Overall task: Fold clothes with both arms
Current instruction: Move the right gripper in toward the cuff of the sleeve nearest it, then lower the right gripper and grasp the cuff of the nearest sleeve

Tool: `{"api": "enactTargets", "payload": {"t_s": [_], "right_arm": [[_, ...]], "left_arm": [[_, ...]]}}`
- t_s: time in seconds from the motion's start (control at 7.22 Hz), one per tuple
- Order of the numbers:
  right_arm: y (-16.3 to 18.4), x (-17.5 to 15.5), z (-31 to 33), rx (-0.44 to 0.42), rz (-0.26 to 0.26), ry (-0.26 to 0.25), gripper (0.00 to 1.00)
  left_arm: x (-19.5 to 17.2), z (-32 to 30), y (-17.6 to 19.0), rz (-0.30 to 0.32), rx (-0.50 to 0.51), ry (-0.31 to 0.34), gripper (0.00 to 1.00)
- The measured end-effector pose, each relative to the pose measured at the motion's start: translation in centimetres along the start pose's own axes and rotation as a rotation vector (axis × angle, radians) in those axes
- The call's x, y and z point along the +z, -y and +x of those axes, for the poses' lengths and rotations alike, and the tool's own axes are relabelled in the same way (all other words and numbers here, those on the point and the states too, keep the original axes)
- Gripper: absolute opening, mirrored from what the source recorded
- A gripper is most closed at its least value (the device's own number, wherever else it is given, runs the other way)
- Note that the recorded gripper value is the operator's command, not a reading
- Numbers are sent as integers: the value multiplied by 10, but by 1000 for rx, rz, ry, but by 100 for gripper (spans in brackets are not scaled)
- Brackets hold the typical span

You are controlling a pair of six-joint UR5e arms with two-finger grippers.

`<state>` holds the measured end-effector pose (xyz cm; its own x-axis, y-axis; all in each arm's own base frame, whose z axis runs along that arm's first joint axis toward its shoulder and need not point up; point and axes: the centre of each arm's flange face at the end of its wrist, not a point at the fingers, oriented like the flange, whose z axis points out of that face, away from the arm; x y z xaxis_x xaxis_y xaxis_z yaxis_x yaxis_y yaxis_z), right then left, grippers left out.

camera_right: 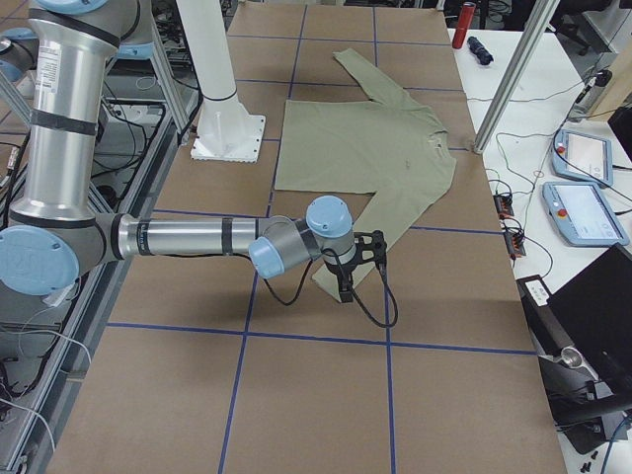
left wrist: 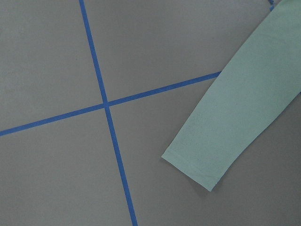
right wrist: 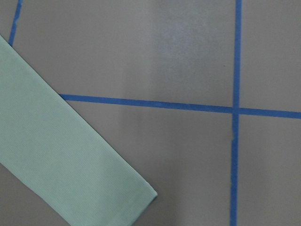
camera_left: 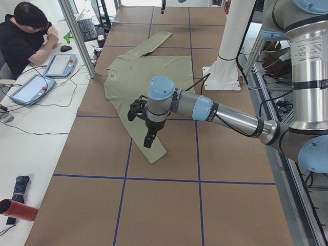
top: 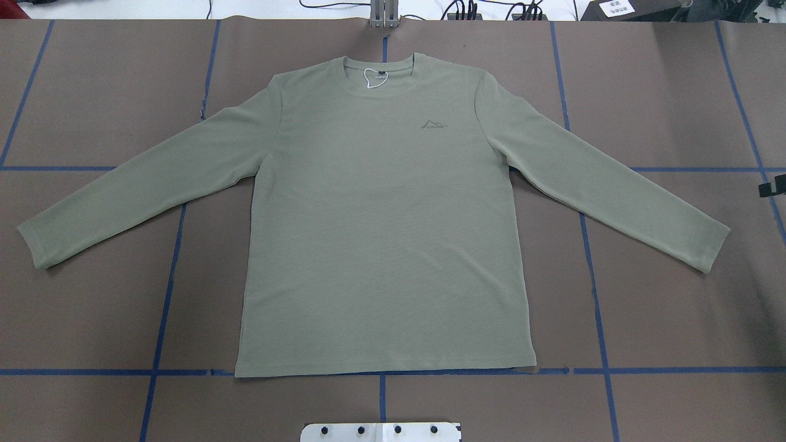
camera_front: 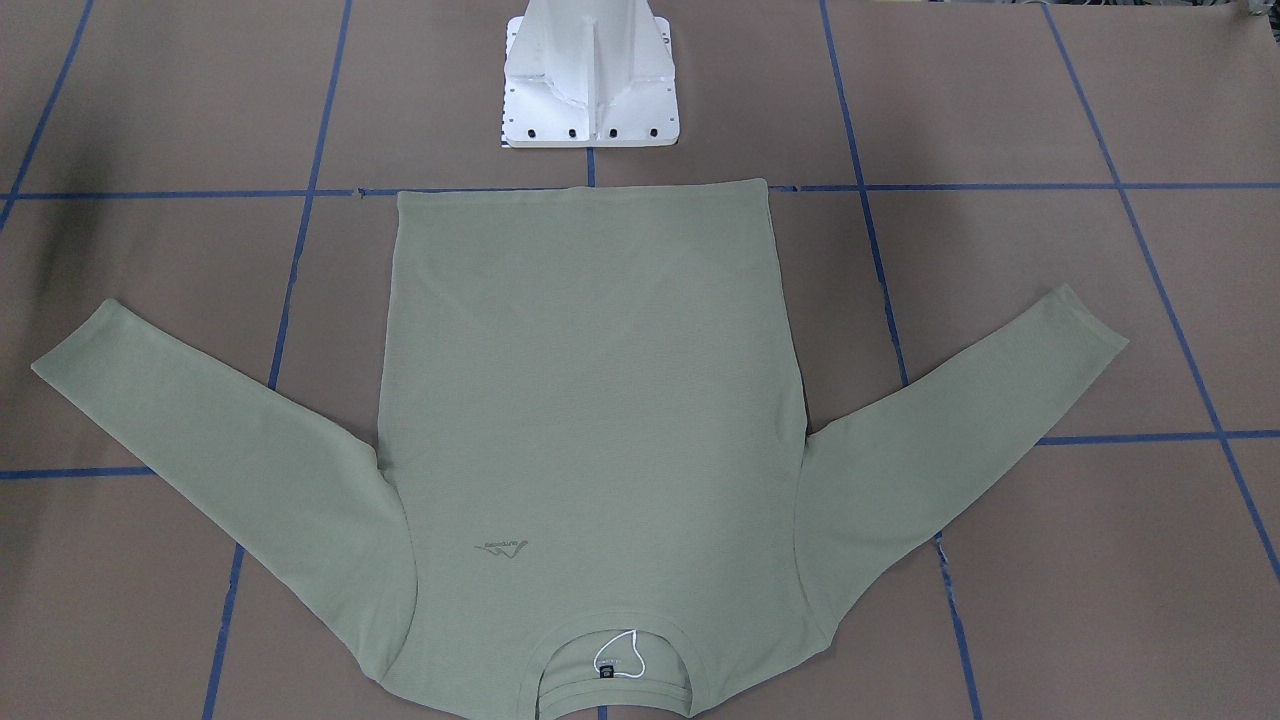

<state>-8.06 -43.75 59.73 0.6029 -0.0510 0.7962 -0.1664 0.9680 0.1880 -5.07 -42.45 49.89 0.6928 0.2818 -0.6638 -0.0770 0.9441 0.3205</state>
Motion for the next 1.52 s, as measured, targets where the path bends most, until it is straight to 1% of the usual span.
{"api": "enactTargets", "payload": {"t_s": [0.14,0.28,0.42,0.55,0.69,1.11,1.39,1.52], "right_arm": [[-7,33,-3,15,23,-2,91],[-12,64,2,25,30,-13,89],[-15,87,13,33,26,-28,87],[-19,99,21,40,18,-39,85],[-23,106,26,43,8,-44,85],[-29,113,24,35,-9,-41,81],[-32,115,22,29,-20,-39,73],[-34,116,22,28,-24,-38,63]], "left_arm": [[0,0,0,1,3,0,100],[0,0,0,1,4,-1,100],[0,1,0,2,5,-1,100],[-1,1,0,2,5,-1,100],[-1,1,0,3,6,-1,100],[-1,1,0,3,6,-1,100],[0,1,0,2,5,-2,100],[0,0,0,1,5,-2,100]]}}
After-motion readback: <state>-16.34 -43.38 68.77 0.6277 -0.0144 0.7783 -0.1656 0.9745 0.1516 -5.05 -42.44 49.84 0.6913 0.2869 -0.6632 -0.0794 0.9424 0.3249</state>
